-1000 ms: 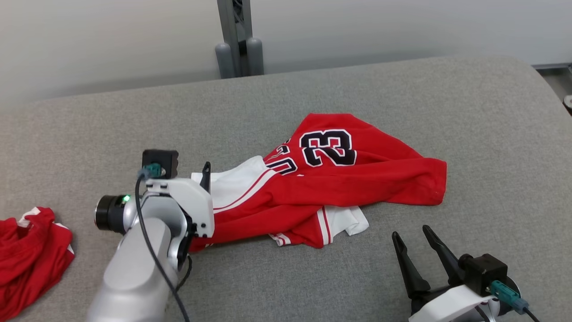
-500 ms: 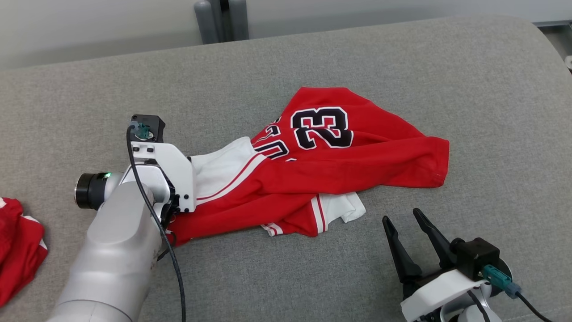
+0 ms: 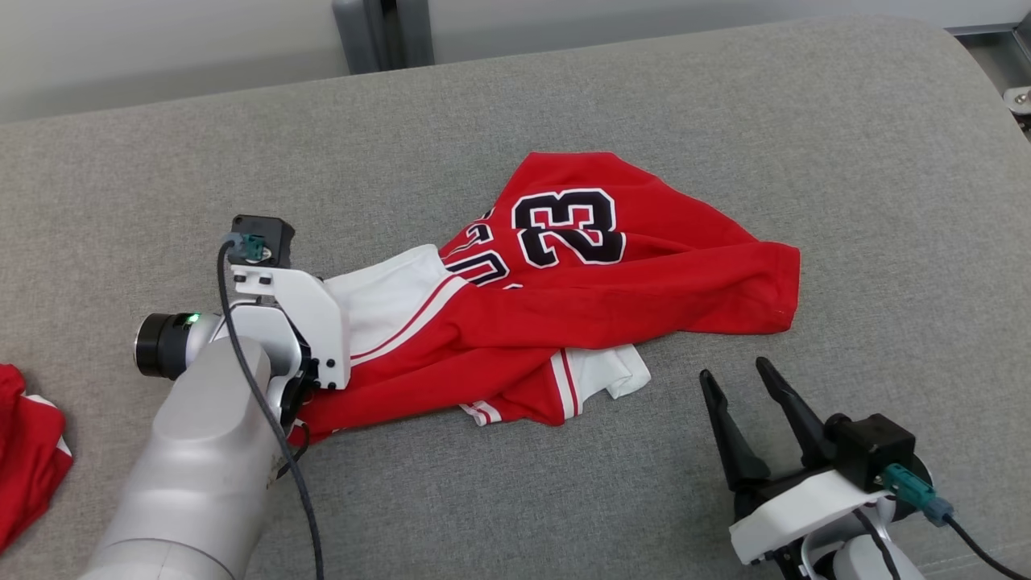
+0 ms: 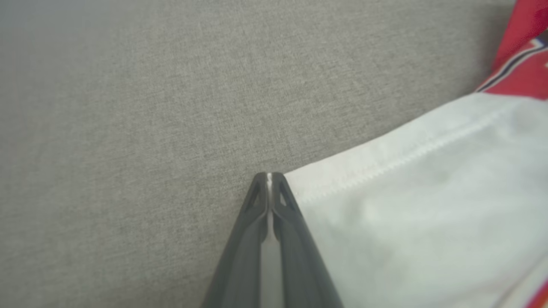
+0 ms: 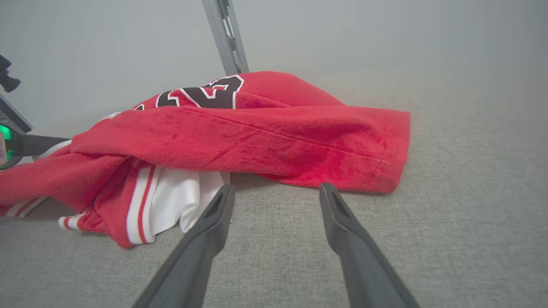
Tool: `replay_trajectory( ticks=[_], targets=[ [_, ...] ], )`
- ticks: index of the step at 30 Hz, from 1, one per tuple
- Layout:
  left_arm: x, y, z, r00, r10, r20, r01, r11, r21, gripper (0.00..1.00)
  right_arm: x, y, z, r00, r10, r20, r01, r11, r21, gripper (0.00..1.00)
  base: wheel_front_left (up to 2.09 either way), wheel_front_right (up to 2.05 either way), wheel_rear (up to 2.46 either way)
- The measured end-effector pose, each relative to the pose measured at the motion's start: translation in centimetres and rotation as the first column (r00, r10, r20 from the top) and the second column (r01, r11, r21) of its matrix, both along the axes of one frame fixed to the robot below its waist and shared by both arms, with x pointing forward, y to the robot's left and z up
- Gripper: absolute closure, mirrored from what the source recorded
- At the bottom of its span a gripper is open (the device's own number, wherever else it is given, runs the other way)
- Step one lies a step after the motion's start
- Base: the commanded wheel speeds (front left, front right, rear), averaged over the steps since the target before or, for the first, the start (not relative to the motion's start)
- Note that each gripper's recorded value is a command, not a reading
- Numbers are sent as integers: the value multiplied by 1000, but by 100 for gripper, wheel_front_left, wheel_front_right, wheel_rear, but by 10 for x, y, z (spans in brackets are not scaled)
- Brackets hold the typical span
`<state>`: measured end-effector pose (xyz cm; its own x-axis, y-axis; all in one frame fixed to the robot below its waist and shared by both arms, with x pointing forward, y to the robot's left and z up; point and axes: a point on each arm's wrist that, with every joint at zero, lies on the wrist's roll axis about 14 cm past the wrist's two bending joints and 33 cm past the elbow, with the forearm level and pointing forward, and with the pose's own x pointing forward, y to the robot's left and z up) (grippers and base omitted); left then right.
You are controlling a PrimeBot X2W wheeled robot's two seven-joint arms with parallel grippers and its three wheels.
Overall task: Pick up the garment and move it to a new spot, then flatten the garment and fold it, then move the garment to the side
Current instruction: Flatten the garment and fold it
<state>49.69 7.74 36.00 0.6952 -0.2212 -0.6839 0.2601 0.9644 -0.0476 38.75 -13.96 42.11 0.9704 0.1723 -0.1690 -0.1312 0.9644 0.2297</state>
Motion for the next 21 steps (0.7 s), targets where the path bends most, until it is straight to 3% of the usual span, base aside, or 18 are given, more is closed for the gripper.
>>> replay_trajectory(
  ticks=[6, 12, 21],
  targets=[
    [16, 3, 30, 981, 45, 189, -27, 995, -98, 100, 5, -20, 4, 998, -56, 14, 56, 998, -9, 0, 0, 0, 0],
    [23, 17, 61, 930, 96, 354, -36, 984, -173, 100, 4, -34, -10, 994, -104, -34, 105, 995, 4, 0, 0, 0, 0],
    [18, 30, 73, 899, 129, 419, -39, 975, -217, 100, 5, -37, -36, 983, -119, -136, 127, 990, 53, 0, 0, 0, 0]
  ],
)
